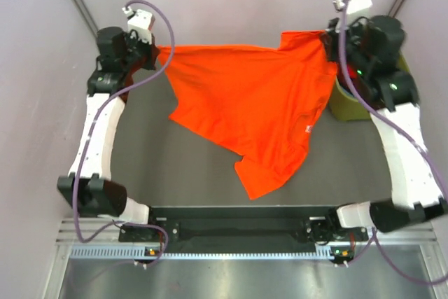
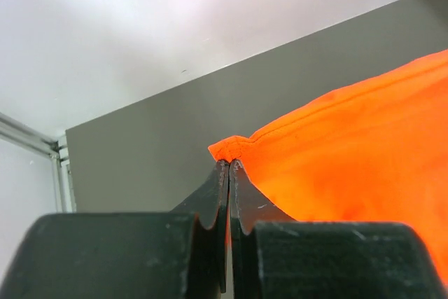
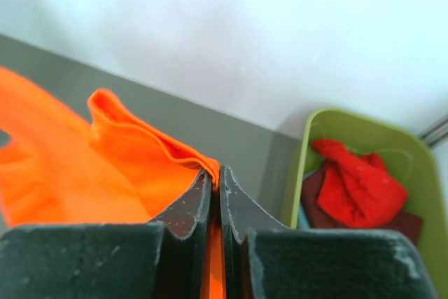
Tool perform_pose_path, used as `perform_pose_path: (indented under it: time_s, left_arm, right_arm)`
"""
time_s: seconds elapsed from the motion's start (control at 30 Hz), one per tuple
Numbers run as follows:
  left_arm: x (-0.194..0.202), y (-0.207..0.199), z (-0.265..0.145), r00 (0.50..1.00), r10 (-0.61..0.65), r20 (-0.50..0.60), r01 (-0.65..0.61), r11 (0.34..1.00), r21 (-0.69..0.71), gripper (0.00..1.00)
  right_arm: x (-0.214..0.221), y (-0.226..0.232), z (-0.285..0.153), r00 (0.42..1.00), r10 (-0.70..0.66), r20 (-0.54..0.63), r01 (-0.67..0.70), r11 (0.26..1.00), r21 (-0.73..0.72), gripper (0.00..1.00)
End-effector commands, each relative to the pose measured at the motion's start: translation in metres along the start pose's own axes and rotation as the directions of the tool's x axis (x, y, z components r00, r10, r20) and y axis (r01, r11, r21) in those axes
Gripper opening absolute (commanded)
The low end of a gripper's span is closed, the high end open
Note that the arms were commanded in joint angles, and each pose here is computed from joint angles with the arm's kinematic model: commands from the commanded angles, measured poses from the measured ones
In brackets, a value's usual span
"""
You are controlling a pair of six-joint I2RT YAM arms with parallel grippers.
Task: Fold and stack the t-shirts
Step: Flatten the tshirt out
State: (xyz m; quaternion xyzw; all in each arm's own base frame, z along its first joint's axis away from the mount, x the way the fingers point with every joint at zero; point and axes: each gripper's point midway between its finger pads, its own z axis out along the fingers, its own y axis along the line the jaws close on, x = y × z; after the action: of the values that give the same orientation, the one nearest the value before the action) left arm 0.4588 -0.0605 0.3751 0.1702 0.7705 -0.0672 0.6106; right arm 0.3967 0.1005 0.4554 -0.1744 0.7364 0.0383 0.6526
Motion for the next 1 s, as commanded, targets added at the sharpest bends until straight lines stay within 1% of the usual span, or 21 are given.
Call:
perform_pose_path:
  time_s: [0.0, 0.07, 0.1, 0.13, 0.17, 0.2, 0.23, 0.27, 0.3, 0.37, 0.4, 0.5, 0.57, 0.67, 0.7, 0.77, 0.8, 0.87, 0.9, 0.93, 0.97]
  left_arm:
    - [-0.017, -0.041, -0.066, 0.998, -0.042, 0.046, 0.036, 0.991, 0.130, 0.00]
    - [-0.013, -0.053, -0.088, 0.997, -0.030, 0.066, 0.020, 0.988, 0.155, 0.00]
    - [-0.018, -0.058, -0.100, 0.996, -0.022, 0.091, 0.007, 0.987, 0.160, 0.00]
    - [-0.026, -0.063, -0.124, 0.991, -0.012, 0.131, -0.008, 0.988, 0.154, 0.00]
    - [-0.026, -0.067, -0.136, 0.992, -0.011, 0.128, -0.008, 0.988, 0.152, 0.00]
    - [-0.033, -0.071, -0.158, 0.988, 0.003, 0.155, -0.025, 0.989, 0.146, 0.00]
    - [-0.043, -0.073, -0.173, 0.984, 0.013, 0.179, -0.039, 0.989, 0.140, 0.00]
    - [-0.040, -0.076, -0.184, 0.986, 0.022, 0.164, -0.045, 0.989, 0.138, 0.00]
    - [-0.049, -0.079, -0.202, 0.980, 0.033, 0.198, -0.059, 0.990, 0.126, 0.00]
    - [-0.067, -0.081, -0.227, 0.966, 0.054, 0.255, -0.082, 0.992, 0.100, 0.00]
    - [-0.078, -0.083, -0.243, 0.953, 0.067, 0.297, -0.096, 0.992, 0.087, 0.00]
    - [-0.091, -0.081, -0.255, 0.939, 0.073, 0.337, -0.099, 0.993, 0.061, 0.00]
    - [-0.088, -0.077, -0.250, 0.941, 0.077, 0.329, -0.097, 0.994, 0.046, 0.00]
    - [-0.080, -0.072, -0.231, 0.944, 0.085, 0.317, -0.103, 0.994, 0.039, 0.00]
    - [-0.075, -0.069, -0.220, 0.950, 0.083, 0.301, -0.100, 0.994, 0.040, 0.00]
    - [-0.062, -0.063, -0.196, 0.958, 0.087, 0.273, -0.101, 0.994, 0.037, 0.00]
    - [-0.044, -0.060, -0.176, 0.972, 0.076, 0.222, -0.090, 0.995, 0.050, 0.00]
    - [-0.032, -0.054, -0.155, 0.975, 0.091, 0.205, -0.102, 0.994, 0.045, 0.00]
    - [-0.019, -0.050, -0.137, 0.981, 0.089, 0.171, -0.099, 0.994, 0.050, 0.00]
    - [0.003, -0.048, -0.120, 0.989, 0.087, 0.122, -0.094, 0.994, 0.056, 0.00]
    - [0.008, -0.045, -0.108, 0.988, 0.091, 0.122, -0.098, 0.994, 0.053, 0.00]
  right_arm:
    - [0.012, 0.009, -0.051, 1.000, 0.025, -0.018, -0.026, 1.000, -0.018, 0.00]
    - [0.012, 0.007, -0.077, 1.000, 0.014, 0.002, -0.014, 1.000, -0.004, 0.00]
    - [0.002, 0.006, -0.107, 0.998, 0.012, 0.056, -0.012, 1.000, 0.004, 0.00]
    - [0.012, 0.008, -0.118, 0.999, 0.024, 0.038, -0.024, 1.000, 0.000, 0.00]
    - [0.012, 0.009, -0.133, 0.998, 0.031, 0.047, -0.031, 1.000, -0.003, 0.00]
    - [0.012, 0.013, -0.159, 0.998, 0.033, 0.062, -0.031, 0.999, -0.019, 0.00]
    - [0.009, 0.014, -0.173, 0.996, 0.033, 0.078, -0.032, 0.999, -0.022, 0.00]
    - [0.007, 0.015, -0.187, 0.995, 0.032, 0.092, -0.030, 0.999, -0.023, 0.00]
    - [-0.002, 0.015, -0.213, 0.991, 0.027, 0.128, -0.026, 1.000, -0.012, 0.00]
    - [-0.014, 0.011, -0.237, 0.985, 0.012, 0.175, -0.014, 1.000, 0.015, 0.00]
    - [-0.031, 0.007, -0.260, 0.973, -0.006, 0.230, -0.004, 0.999, 0.044, 0.00]
    - [-0.058, 0.001, -0.289, 0.952, -0.038, 0.305, 0.011, 0.996, 0.089, 0.00]
    - [-0.066, -0.002, -0.291, 0.947, -0.057, 0.318, 0.024, 0.994, 0.106, 0.00]
    - [-0.071, -0.007, -0.274, 0.946, -0.068, 0.318, 0.032, 0.993, 0.116, 0.00]
    - [-0.072, -0.008, -0.260, 0.948, -0.071, 0.311, 0.038, 0.993, 0.109, 0.00]
    - [-0.056, -0.008, -0.230, 0.965, -0.065, 0.254, 0.045, 0.995, 0.085, 0.00]
    - [-0.043, -0.007, -0.205, 0.974, -0.060, 0.220, 0.047, 0.997, 0.066, 0.00]
    - [-0.026, -0.005, -0.178, 0.982, -0.057, 0.179, 0.050, 0.998, 0.043, 0.00]
    - [-0.006, -0.004, -0.151, 0.990, -0.051, 0.130, 0.048, 0.999, 0.023, 0.00]
    - [0.005, -0.003, -0.136, 0.993, -0.052, 0.106, 0.050, 0.999, 0.016, 0.00]
    - [0.016, -0.003, -0.122, 0.995, -0.052, 0.080, 0.051, 0.999, 0.007, 0.00]
